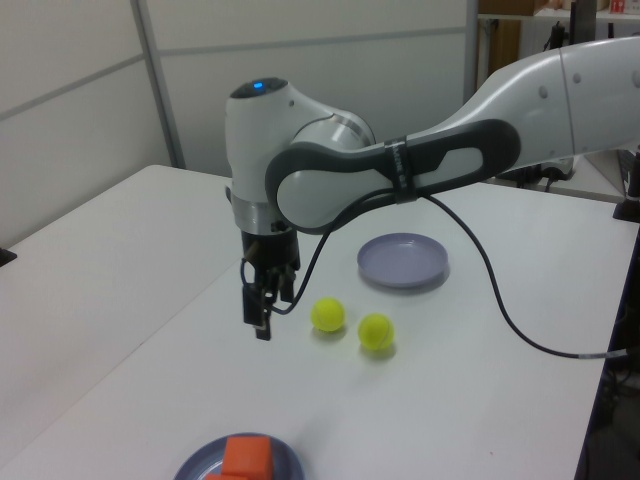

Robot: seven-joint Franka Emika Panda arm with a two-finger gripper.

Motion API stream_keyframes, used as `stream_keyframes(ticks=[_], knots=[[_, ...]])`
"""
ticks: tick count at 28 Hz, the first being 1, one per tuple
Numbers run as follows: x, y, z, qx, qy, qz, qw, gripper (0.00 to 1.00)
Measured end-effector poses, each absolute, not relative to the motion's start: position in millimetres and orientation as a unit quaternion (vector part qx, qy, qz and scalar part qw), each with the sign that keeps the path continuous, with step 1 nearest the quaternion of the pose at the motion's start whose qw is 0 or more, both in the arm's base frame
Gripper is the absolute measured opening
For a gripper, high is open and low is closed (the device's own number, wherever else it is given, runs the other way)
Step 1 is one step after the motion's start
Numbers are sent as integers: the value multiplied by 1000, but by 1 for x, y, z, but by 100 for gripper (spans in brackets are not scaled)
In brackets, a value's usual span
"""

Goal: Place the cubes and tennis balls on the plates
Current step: 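Open the gripper to release the cube and lift away, then move the gripper to a yellow tennis ball and grasp it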

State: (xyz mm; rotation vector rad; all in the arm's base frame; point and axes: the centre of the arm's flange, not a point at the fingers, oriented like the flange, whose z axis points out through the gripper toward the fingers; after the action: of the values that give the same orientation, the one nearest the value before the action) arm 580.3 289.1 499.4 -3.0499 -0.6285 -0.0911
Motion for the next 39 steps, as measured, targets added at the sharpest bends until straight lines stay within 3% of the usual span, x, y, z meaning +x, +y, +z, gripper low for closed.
stream_keyframes(ticks=[8,20,27,39], knots=[[600,242,450,-980,-197,16,14,100],[613,164,420,-987,-155,45,-7,100],[606,115,397,-988,-142,66,-13,100],[579,86,363,-991,-132,34,-8,100]])
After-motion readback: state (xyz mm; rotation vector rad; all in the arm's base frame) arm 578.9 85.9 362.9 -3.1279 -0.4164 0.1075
